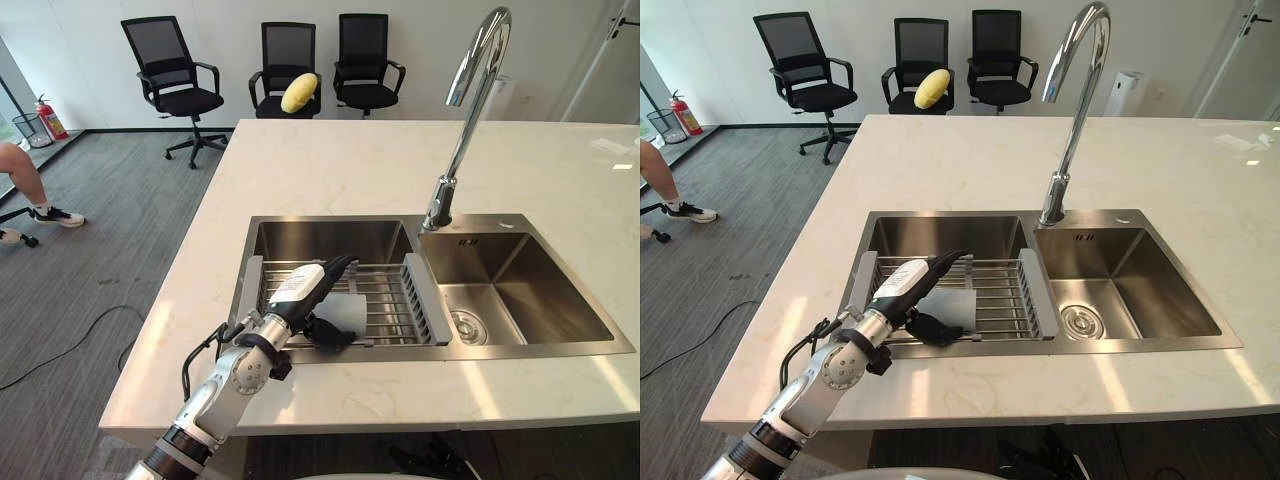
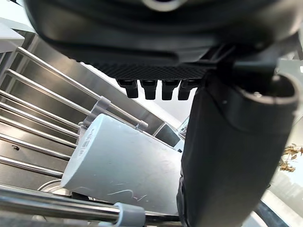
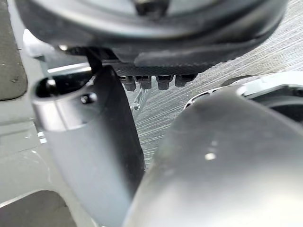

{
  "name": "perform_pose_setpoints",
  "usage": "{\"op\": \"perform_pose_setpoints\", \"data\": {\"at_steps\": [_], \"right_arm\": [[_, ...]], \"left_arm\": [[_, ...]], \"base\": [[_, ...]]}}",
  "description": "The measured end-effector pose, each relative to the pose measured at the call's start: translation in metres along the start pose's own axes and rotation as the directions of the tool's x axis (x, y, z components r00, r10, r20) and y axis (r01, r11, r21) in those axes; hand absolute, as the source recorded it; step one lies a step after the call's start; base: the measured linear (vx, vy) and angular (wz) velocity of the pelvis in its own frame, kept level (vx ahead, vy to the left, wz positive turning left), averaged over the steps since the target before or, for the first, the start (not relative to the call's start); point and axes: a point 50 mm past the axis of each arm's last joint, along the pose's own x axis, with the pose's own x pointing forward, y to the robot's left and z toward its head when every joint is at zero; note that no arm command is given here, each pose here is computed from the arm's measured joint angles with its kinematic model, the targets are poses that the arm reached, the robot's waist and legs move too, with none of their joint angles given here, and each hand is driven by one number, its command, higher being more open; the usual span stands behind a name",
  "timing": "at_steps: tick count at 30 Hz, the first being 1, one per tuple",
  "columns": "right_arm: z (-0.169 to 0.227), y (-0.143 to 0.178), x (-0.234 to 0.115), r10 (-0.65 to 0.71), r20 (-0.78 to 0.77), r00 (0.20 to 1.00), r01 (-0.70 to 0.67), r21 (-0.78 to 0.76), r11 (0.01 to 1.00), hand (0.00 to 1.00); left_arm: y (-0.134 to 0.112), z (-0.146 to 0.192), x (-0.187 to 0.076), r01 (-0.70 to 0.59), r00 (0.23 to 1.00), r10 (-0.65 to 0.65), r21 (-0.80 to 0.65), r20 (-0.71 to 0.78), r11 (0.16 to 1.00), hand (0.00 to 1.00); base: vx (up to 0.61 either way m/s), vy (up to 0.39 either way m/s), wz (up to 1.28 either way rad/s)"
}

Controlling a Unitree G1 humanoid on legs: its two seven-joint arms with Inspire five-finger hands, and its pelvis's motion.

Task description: Walk over to the sink, pick up the cup, carry it to the dishwasher, place the cup inside the dishwasher, then close the dishwasher door

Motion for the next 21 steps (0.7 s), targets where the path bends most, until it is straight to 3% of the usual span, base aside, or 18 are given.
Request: {"op": "perform_pose_setpoints", "data": {"at_steps": [14, 21], "right_arm": [[0.010, 0.004, 0.009, 0.018, 0.008, 1.000, -0.019, 0.002, 1.000, 1.00], [0.010, 0.002, 0.009, 0.031, -0.001, 1.000, -0.031, -0.003, 1.000, 1.00]], "left_arm": [[0.007, -0.002, 0.017, 0.058, 0.998, -0.057, 0.106, -0.014, 0.993, 1.00], [0.010, -0.011, 0.027, 0.174, 0.984, -0.164, 0.179, -0.073, 0.968, 1.00]], "base": [[0.00, 0.001, 0.00], [0.00, 0.000, 0.00]]}}
